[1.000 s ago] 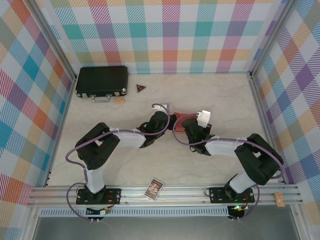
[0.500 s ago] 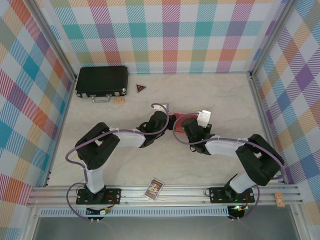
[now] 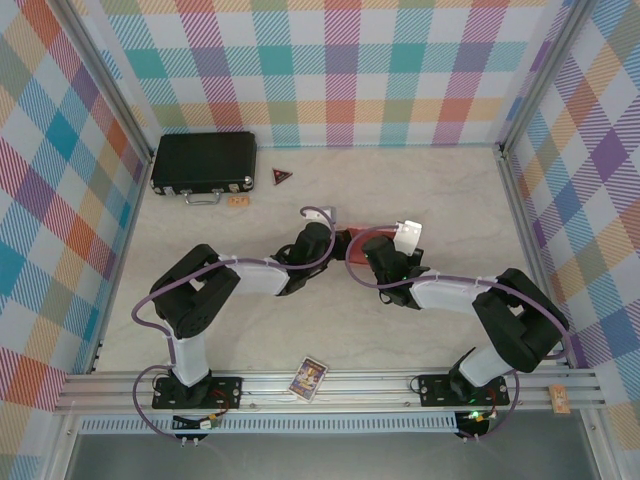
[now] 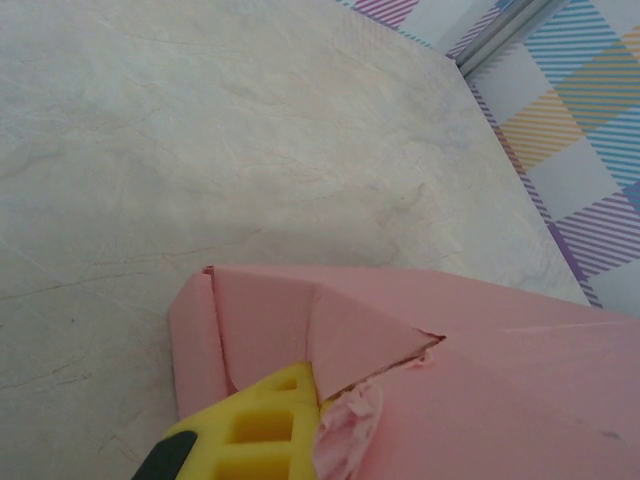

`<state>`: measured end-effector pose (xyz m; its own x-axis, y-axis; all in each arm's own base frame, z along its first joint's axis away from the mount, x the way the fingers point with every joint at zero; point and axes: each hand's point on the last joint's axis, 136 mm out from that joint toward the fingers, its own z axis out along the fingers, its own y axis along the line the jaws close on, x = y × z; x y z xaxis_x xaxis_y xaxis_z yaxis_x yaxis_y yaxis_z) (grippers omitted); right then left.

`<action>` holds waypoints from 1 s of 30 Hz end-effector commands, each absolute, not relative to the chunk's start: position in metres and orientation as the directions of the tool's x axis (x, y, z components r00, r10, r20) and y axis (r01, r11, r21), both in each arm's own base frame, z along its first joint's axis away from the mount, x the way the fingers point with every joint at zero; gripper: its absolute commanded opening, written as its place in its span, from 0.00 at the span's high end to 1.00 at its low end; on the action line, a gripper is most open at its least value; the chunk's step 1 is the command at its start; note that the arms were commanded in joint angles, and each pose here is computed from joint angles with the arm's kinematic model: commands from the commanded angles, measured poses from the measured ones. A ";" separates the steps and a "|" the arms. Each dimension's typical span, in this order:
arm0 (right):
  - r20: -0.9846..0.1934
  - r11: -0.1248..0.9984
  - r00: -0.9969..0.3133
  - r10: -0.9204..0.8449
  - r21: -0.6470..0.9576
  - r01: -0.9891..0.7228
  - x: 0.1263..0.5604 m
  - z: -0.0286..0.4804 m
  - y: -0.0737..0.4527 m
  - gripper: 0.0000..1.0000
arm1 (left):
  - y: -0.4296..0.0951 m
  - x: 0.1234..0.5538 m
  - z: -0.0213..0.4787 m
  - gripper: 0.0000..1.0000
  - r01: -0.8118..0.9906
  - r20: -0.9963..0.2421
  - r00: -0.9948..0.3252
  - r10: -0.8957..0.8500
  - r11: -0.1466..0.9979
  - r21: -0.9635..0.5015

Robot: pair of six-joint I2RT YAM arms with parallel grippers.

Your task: Fold the paper box

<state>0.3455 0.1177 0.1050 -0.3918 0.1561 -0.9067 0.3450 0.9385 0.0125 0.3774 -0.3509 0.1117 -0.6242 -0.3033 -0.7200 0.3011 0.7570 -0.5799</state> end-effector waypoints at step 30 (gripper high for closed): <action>-0.864 0.949 -0.493 0.104 -0.062 0.309 0.303 0.077 0.107 0.93 | -0.328 0.337 0.050 0.93 0.355 -0.733 -0.669 -0.122 0.814 -0.460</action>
<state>0.3148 0.1236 0.0846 -0.4707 0.1252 -0.8734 0.2774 0.9607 -0.0118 0.3514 -0.3408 0.0813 -0.6146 -0.1891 -0.7658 0.3859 0.7746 -0.5010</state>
